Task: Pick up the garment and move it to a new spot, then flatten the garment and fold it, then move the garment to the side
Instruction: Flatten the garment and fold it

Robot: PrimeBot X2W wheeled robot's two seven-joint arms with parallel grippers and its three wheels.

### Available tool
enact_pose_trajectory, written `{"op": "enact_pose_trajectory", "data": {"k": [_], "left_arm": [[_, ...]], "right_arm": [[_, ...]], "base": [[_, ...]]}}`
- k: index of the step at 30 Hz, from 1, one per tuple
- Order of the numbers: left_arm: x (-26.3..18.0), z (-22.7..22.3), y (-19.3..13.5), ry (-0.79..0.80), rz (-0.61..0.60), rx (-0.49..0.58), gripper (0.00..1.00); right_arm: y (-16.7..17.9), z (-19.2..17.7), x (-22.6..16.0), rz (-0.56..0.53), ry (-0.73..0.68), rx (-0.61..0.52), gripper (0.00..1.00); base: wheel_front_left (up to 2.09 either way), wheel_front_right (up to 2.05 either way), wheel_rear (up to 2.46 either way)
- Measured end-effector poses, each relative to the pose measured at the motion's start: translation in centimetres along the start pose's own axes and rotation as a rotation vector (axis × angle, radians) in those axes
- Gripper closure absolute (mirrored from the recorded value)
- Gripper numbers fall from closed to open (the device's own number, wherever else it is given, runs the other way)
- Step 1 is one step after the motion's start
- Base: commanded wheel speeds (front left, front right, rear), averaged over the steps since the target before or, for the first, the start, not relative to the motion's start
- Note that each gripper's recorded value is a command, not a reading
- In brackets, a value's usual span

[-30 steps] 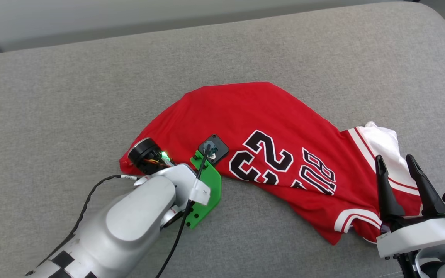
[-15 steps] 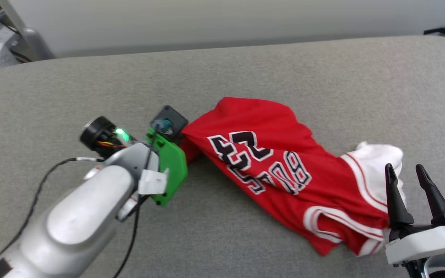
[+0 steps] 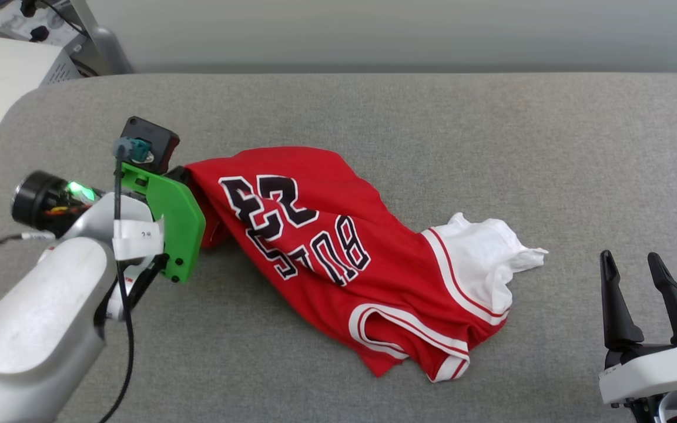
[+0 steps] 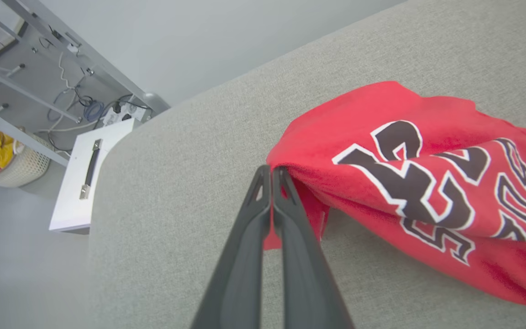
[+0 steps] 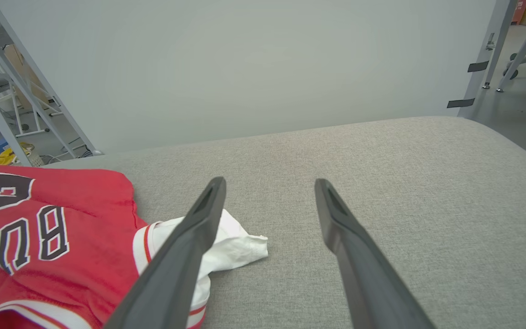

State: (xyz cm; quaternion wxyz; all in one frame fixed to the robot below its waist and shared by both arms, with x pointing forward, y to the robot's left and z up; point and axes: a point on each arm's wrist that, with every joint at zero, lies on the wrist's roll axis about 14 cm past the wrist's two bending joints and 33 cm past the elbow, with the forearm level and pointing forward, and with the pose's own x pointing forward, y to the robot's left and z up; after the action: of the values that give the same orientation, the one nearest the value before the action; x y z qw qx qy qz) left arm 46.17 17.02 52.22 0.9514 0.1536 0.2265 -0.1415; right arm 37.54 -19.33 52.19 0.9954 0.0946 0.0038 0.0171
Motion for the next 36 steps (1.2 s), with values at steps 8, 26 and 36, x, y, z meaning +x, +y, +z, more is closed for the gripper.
{"op": "enact_pose_trajectory", "data": {"k": [8,26,36], "left_arm": [[4.8,-5.3,-3.2,0.096,-0.065,-0.273,1.00],[5.7,-7.8,-3.1,-0.081,0.037,-0.479,0.00],[1.0,-7.1,-1.7,-0.266,0.157,-0.508,0.00]], "right_arm": [[-0.8,-1.4,1.0,-0.021,0.042,-0.007,0.00],[-0.4,-0.2,1.2,-0.012,0.021,-0.048,0.00],[0.4,2.1,-0.4,0.008,-0.030,-0.057,0.00]], "base": [[0.00,0.00,0.00],[0.00,0.00,0.00],[0.00,0.00,0.00]]}}
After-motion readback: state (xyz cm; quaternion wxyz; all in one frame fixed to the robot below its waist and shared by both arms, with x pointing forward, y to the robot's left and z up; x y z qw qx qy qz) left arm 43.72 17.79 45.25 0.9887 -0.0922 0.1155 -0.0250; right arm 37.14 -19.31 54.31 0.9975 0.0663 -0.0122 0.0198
